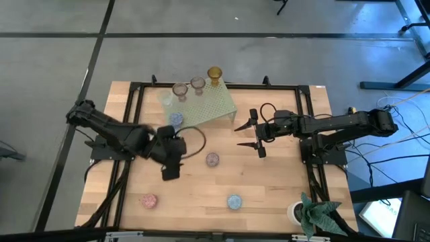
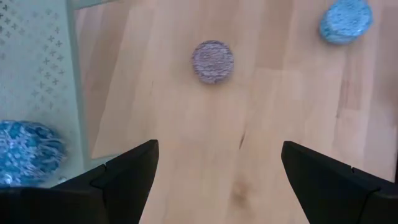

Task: Pick & Place candle stick holders
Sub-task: Put the pink scented candle on the shelf aligned with the other scented candle

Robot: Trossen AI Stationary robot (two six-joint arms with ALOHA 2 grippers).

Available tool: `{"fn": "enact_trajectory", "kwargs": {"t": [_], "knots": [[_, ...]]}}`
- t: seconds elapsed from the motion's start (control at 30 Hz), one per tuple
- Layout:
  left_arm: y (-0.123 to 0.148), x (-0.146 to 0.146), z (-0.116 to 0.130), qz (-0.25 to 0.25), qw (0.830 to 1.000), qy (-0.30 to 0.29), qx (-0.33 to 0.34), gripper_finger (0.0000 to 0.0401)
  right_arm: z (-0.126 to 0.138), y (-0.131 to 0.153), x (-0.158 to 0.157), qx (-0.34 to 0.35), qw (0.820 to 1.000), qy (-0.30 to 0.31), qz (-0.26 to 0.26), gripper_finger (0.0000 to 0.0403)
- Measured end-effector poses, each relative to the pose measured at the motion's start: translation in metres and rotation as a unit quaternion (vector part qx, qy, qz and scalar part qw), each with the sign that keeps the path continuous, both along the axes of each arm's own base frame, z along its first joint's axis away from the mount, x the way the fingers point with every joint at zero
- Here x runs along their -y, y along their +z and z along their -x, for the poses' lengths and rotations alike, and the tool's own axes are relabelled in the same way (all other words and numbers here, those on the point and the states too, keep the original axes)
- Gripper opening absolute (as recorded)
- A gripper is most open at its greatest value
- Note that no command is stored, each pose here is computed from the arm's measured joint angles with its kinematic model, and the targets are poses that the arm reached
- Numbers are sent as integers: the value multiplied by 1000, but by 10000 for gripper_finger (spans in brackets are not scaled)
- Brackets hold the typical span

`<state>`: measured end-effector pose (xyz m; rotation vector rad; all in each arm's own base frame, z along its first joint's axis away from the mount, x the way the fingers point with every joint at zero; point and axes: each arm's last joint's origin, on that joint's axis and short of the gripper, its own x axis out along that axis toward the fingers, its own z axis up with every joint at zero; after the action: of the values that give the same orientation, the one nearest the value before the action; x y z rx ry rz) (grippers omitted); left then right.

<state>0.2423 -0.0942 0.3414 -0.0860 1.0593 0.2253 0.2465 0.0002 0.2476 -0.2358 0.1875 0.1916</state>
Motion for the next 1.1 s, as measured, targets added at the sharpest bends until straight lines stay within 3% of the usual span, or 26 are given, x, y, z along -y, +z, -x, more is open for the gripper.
{"fn": "enact_trajectory", "kwargs": {"t": [0.27, 0.57, 0.77, 1.1], "knots": [[-12, 40, 17, -17, 999, 13, 26, 338, -1, -2, -2, -8, 999, 27, -17, 264], [-48, 58, 24, -33, 999, 27, -18, 338, -18, -23, -10, -34, 997, 64, -36, 264], [-61, 60, 21, -47, 998, 26, -39, 338, -39, -32, -16, -63, 995, 72, -39, 264], [-63, 61, 19, -49, 998, 27, -42, 338, -89, -71, -21, -147, 982, 59, -100, 264]]}}
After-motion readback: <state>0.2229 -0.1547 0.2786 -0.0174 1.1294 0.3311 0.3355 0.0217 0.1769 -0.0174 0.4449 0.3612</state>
